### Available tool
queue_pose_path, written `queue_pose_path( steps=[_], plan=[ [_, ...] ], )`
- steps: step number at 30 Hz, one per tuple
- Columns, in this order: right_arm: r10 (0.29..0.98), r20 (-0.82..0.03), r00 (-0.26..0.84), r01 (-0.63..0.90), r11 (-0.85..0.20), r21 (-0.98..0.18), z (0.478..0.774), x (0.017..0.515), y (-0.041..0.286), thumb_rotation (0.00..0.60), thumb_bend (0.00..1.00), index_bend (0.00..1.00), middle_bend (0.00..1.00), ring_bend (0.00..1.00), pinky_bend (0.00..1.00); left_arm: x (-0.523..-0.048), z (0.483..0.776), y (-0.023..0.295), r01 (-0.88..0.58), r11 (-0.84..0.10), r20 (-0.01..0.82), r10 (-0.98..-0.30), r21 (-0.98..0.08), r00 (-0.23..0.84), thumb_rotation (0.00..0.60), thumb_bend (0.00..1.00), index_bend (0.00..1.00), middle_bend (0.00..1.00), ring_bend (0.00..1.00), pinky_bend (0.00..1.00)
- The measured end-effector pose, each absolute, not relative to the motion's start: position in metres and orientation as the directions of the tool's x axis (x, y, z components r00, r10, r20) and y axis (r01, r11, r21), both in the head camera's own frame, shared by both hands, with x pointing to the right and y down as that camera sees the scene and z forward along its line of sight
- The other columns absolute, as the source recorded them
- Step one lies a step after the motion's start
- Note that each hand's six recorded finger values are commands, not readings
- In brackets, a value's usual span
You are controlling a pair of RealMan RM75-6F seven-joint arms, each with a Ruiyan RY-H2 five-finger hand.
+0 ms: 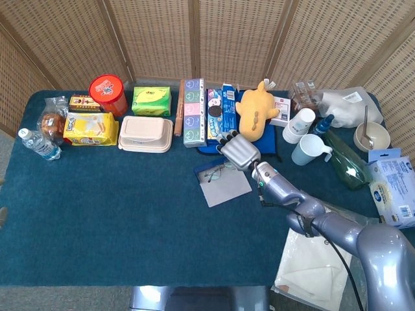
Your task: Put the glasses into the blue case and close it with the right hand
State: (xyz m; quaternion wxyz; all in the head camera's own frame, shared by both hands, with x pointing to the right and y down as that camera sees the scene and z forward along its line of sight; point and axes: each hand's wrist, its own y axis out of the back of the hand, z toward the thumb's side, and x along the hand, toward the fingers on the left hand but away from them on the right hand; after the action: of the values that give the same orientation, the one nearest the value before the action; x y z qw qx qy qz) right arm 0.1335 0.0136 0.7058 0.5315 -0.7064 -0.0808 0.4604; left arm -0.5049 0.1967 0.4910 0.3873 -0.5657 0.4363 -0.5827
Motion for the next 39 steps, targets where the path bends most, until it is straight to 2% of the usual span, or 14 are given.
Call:
queue_pose_path(
  steps=[9,23,33,36,39],
  plan=[
    [0.594,-0.606,0.53,-0.429,-0.429,-0.795,0.709,0.144,0.014,0.6,0.42,0.34,0.18,0.14,0.18,-0.503,0.493,0.195,-0.044,-0.322,0.324,-0.945,-0.946,-0.054,0.6,0.36,0.24,0.2,0.18,0.19],
    [0.583,-0.629,0.514,-0.451,-0.44,-0.777,0.704,0.161,0.033,0.6,0.41,0.34,0.18,0.14,0.18,-0.5,0.497,0.192,-0.052,-0.32,0.322,-0.946,-0.946,-0.042,0.6,0.36,0.24,0.2,0.18,0.19],
    [0.623,-0.561,0.546,-0.39,-0.404,-0.828,0.687,0.149,0.03,0.6,0.36,0.34,0.19,0.14,0.18,-0.501,0.494,0.193,-0.054,-0.308,0.31,-0.95,-0.95,-0.041,0.6,0.36,0.24,0.2,0.18,0.19],
    [0.62,-0.559,0.551,-0.395,-0.397,-0.829,0.686,0.149,0.032,0.6,0.35,0.28,0.18,0.13,0.18,-0.502,0.492,0.193,-0.054,-0.305,0.307,-0.95,-0.951,-0.045,0.6,0.36,0.24,0.2,0.18,0.19],
    [0.621,-0.555,0.553,-0.394,-0.392,-0.831,0.686,0.15,0.038,0.6,0.31,0.17,0.14,0.09,0.17,-0.503,0.492,0.193,-0.055,-0.304,0.307,-0.951,-0.951,-0.045,0.6,0.36,0.24,0.2,0.18,0.19]
  ],
)
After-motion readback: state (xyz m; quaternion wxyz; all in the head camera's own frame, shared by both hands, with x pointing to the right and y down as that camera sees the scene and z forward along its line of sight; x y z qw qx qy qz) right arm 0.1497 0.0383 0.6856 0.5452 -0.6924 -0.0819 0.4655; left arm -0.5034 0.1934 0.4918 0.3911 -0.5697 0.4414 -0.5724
